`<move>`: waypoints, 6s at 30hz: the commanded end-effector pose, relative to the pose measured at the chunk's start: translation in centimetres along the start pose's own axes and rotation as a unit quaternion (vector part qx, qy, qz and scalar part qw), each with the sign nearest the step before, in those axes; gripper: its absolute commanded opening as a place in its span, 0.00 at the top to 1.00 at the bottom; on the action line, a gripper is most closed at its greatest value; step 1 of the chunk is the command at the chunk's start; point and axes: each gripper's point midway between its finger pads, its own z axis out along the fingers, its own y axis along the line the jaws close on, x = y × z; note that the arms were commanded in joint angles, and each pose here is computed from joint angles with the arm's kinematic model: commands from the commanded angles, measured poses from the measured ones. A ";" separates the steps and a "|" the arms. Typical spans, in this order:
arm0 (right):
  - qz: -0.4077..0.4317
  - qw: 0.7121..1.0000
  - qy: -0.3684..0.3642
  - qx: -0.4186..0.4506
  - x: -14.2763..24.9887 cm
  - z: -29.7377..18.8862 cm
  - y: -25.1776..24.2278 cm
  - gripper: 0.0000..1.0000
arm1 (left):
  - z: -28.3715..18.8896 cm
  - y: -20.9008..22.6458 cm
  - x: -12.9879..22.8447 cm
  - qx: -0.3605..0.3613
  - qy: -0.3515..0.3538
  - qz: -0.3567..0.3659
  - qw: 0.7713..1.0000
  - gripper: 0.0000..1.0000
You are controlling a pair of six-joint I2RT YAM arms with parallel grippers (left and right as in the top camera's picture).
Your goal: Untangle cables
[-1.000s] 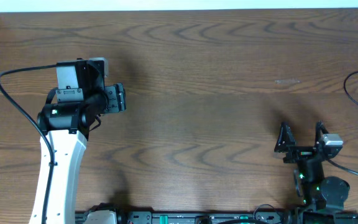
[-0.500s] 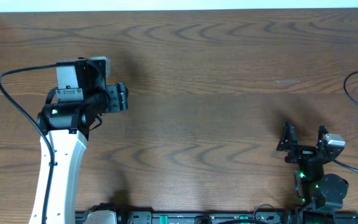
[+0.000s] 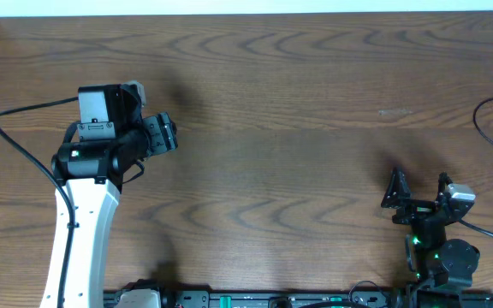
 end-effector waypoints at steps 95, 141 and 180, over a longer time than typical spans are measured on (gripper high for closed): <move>0.006 1.000 0.004 0.004 0.3 0.0 -0.1 0.01 | -1.7 1.8 8.5 0.036 -0.432 0.139 0.890 0.25; 0.006 1.000 0.004 0.004 0.3 0.0 -0.1 0.01 | -0.2 2.5 9.7 0.026 -0.395 0.139 0.908 0.25; 0.006 1.000 0.004 0.004 0.3 0.0 -0.1 0.01 | -0.1 2.5 9.7 0.026 -0.395 0.139 0.908 0.25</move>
